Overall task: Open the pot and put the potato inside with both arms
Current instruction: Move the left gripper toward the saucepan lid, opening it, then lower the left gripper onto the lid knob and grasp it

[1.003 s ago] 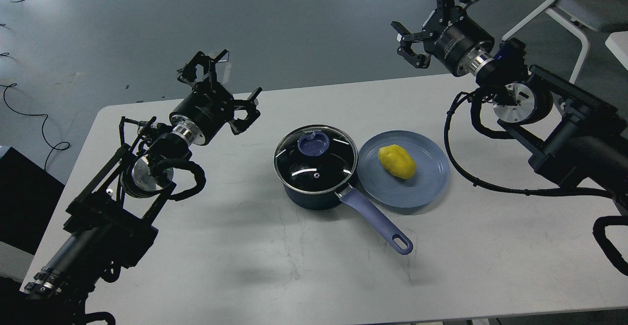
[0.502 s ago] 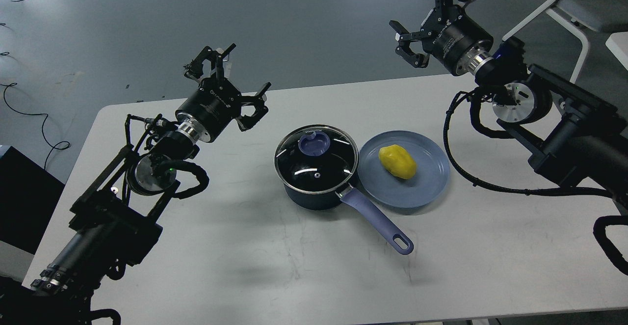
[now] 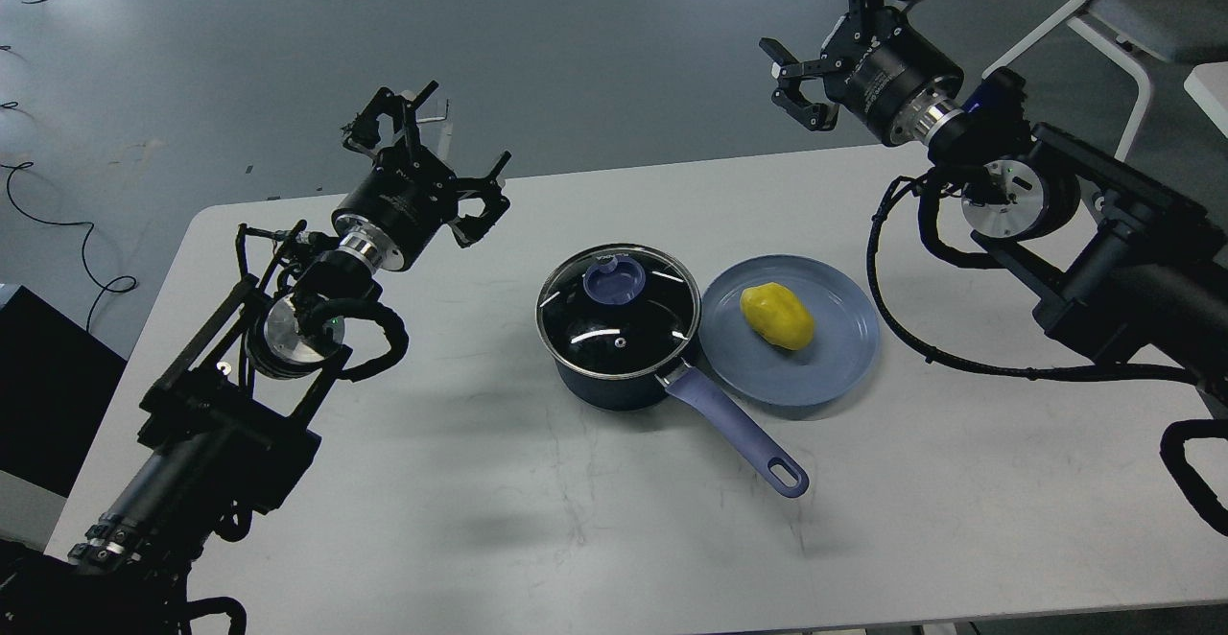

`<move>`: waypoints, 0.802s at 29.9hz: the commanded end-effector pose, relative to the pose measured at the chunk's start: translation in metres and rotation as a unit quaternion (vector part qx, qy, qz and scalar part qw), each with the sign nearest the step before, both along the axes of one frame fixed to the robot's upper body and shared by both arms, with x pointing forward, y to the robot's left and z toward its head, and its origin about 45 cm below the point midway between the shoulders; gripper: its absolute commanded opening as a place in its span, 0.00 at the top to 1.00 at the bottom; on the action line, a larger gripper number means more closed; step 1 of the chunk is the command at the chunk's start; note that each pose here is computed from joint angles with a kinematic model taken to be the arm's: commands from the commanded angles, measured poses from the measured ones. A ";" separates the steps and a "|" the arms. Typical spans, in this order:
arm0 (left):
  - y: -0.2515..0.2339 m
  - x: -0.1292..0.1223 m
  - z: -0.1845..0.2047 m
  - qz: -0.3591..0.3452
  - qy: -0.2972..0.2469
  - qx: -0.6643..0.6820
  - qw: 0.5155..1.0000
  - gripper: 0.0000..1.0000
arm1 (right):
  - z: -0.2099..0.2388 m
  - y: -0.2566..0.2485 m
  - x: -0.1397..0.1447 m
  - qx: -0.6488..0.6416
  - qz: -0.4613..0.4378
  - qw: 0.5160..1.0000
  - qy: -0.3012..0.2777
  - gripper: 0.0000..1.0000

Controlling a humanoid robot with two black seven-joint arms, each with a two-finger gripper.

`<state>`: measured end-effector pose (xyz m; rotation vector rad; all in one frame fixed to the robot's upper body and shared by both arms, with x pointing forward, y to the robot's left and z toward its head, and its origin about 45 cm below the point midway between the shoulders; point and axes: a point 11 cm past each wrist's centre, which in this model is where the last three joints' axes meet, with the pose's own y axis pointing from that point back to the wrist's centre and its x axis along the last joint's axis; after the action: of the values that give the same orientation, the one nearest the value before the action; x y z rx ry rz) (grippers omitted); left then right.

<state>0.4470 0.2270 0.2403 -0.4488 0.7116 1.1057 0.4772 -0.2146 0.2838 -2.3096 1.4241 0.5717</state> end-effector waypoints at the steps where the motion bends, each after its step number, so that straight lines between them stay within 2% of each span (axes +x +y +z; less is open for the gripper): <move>1: 0.005 0.001 0.003 0.011 -0.008 -0.004 1.000 0.02 | -0.001 0.000 0.000 -0.001 0.000 1.000 0.002 0.00; 5: 0.012 0.004 0.010 0.033 -0.028 -0.009 0.999 0.02 | -0.001 -0.002 0.000 -0.002 -0.002 1.000 0.002 0.00; 8: 0.018 0.012 0.029 0.072 -0.079 0.021 0.994 0.02 | -0.002 -0.003 0.000 -0.003 -0.003 1.000 0.003 0.00; 13: 0.016 0.014 0.029 0.083 -0.091 0.096 0.988 0.02 | -0.002 -0.001 0.000 -0.003 -0.003 1.000 0.004 0.00; 17: 0.015 0.015 0.044 0.082 -0.151 0.210 0.963 0.02 | -0.003 -0.004 0.000 -0.004 -0.006 1.000 0.004 0.00; 19: 0.017 0.018 0.058 0.095 -0.200 0.319 0.922 0.02 | -0.005 -0.006 0.000 -0.004 -0.009 1.000 0.006 0.00; 21: 0.017 0.019 0.074 0.107 -0.261 0.443 0.851 0.02 | -0.004 -0.015 0.001 -0.009 -0.017 1.000 0.005 0.00; 24: 0.008 0.007 0.091 0.089 -0.325 0.506 0.794 0.02 | -0.003 -0.024 0.002 -0.009 -0.027 1.000 0.004 0.00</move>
<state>0.4638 0.2420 0.3153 -0.0321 -0.3401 1.2975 0.4779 -0.2308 0.2797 -2.2919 1.4776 0.5627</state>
